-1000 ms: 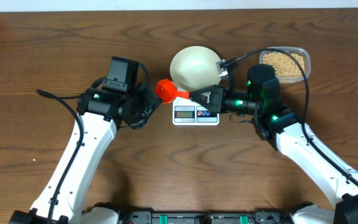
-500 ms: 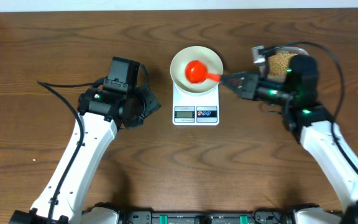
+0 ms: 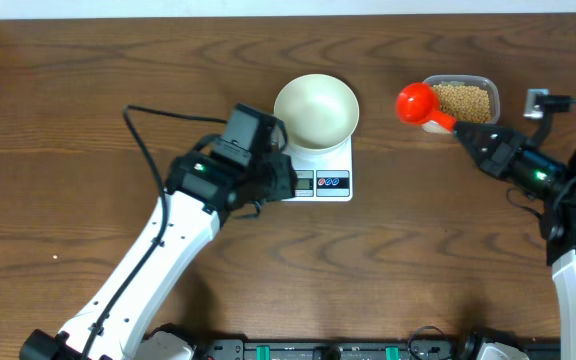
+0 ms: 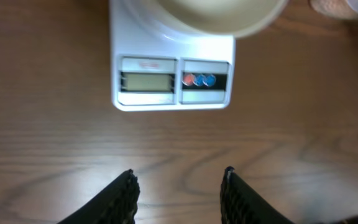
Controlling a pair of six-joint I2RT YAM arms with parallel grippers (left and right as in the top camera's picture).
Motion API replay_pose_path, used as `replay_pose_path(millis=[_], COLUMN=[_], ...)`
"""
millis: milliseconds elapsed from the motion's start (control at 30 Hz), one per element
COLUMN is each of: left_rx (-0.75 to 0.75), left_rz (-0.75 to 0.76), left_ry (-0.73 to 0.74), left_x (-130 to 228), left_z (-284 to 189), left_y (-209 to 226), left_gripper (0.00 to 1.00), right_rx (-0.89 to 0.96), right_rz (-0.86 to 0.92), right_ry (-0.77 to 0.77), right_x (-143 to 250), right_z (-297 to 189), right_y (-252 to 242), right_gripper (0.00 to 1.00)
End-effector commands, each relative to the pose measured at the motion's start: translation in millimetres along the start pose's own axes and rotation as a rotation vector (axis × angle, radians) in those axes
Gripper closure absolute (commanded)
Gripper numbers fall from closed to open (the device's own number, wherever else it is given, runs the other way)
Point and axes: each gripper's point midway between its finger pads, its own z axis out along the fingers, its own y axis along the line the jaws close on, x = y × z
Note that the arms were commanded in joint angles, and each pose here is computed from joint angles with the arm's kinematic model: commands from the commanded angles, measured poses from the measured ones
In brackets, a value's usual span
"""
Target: Scoop item into bowl and weigh 50g on scale
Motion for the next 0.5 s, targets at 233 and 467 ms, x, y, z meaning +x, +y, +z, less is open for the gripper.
replay_pose_path(millis=[233, 467], left_rx=[0.040, -0.023], left_rz=[0.241, 0.253], left_ry=[0.046, 0.086], left_x=[33, 37], left_z=[4, 30], left_y=[-40, -36], left_gripper=[0.60, 0.93], right_rx=[0.133, 0.151], right_rz=[-0.028, -0.034], right_ry=[-0.037, -0.045], right_x=[-5, -6], right_z=[-12, -13], right_y=[-26, -29], right_gripper=[0.99, 0.99])
